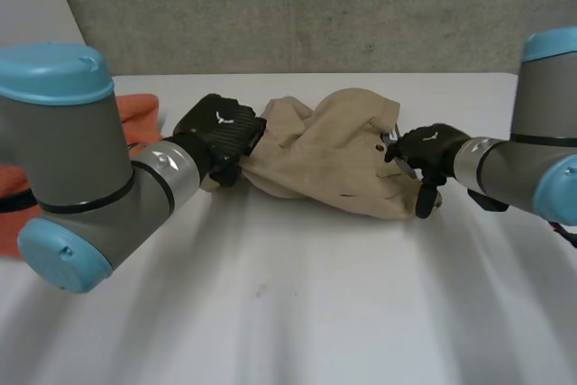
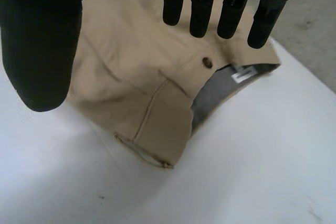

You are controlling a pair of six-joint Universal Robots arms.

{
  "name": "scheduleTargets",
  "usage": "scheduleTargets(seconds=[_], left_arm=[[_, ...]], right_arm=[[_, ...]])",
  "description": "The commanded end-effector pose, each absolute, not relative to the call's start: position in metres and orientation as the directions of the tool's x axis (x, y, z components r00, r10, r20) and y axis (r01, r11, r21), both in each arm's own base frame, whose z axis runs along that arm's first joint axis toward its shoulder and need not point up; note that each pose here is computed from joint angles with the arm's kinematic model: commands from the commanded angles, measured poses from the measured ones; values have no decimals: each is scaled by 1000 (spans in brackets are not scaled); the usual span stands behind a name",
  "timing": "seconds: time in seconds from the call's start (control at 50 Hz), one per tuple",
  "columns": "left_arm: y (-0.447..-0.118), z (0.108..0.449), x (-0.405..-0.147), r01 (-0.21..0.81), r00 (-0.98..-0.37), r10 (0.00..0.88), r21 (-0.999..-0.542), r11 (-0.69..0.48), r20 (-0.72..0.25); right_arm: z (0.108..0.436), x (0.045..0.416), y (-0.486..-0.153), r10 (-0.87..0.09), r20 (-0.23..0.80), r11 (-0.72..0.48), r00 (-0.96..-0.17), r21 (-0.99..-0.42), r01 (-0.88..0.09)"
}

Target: Fold the laundry.

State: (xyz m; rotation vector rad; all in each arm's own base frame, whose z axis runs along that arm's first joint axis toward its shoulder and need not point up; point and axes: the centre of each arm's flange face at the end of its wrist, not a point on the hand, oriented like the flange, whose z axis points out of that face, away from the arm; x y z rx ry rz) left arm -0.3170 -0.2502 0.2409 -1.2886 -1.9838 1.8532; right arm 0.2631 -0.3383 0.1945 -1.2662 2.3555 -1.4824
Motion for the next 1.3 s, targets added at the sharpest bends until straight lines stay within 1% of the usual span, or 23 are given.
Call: scheduleTargets(seconds=[0.02, 0.18, 0.28, 0.36, 0.42, 0.48, 0.5, 0.56, 0.58, 0.66, 0.7, 0.78, 0.9, 0.98, 1.04, 1.06, 1.1, 1.12, 1.16, 1.18, 1.24, 1.26, 1.3], left_arm=[[-252, 247, -319, 467, -634, 642, -875, -126, -431], [-254, 245, -318, 472, -638, 638, -873, -118, -431], [-252, 242, -317, 485, -632, 642, -868, -111, -435], [-246, 234, -315, 523, -608, 658, -848, -90, -444], [-235, 222, -306, 597, -562, 690, -801, -43, -456], [-215, 212, -296, 675, -494, 747, -738, 8, -444], [-203, 207, -290, 717, -453, 783, -696, 36, -426], [-185, 199, -283, 769, -383, 839, -637, 58, -387], [-175, 195, -281, 794, -336, 871, -606, 57, -358], [-172, 185, -280, 819, -287, 899, -571, 52, -330], [-178, 183, -282, 822, -291, 896, -567, 55, -336], [-202, 187, -292, 807, -333, 856, -590, 41, -396], [-262, 210, -321, 732, -445, 727, -680, -41, -523], [-304, 226, -341, 664, -520, 630, -737, -127, -577], [-324, 239, -352, 619, -554, 567, -757, -208, -609], [-338, 254, -359, 575, -593, 510, -771, -274, -623], [-349, 274, -364, 529, -634, 445, -775, -346, -632], [-356, 299, -366, 482, -676, 379, -769, -420, -632], [-360, 326, -365, 434, -719, 316, -755, -491, -619], [-359, 352, -364, 383, -761, 264, -739, -554, -592], [-355, 388, -360, 308, -818, 207, -712, -631, -537], [-349, 409, -357, 261, -848, 182, -691, -673, -498], [-343, 428, -353, 217, -872, 171, -676, -705, -458]], right_arm=[[164, 272, -354, -711, 426, 110, -559, -718, -687], [147, 278, -364, -713, 450, 97, -538, -696, -711], [154, 275, -365, -694, 453, 107, -560, -704, -702], [166, 268, -348, -689, 409, 162, -599, -718, -677], [183, 255, -322, -695, 407, 184, -592, -696, -694], [188, 236, -292, -735, 425, 191, -528, -618, -762], [187, 228, -274, -767, 429, 182, -477, -568, -802], [184, 219, -249, -816, 442, 136, -373, -480, -866], [184, 214, -235, -843, 451, 84, -293, -426, -901], [188, 212, -222, -844, 508, -29, -172, -362, -932], [189, 214, -226, -830, 524, -23, -193, -378, -925], [190, 224, -246, -784, 558, 0, -272, -439, -899], [192, 241, -281, -715, 594, 32, -370, -501, -865], [200, 252, -315, -595, 657, 18, -464, -566, -824], [211, 259, -336, -503, 690, -21, -521, -613, -790], [223, 265, -352, -424, 709, -70, -564, -646, -760], [242, 271, -369, -319, 722, -141, -614, -677, -723], [264, 275, -383, -207, 713, -214, -670, -702, -680], [286, 277, -394, -108, 679, -290, -726, -720, -630], [305, 278, -399, -38, 629, -365, -777, -732, -575], [335, 280, -400, 17, 528, -489, -849, -736, -468], [351, 280, -398, 24, 461, -556, -887, -731, -395], [365, 281, -393, 22, 404, -609, -915, -720, -332]])
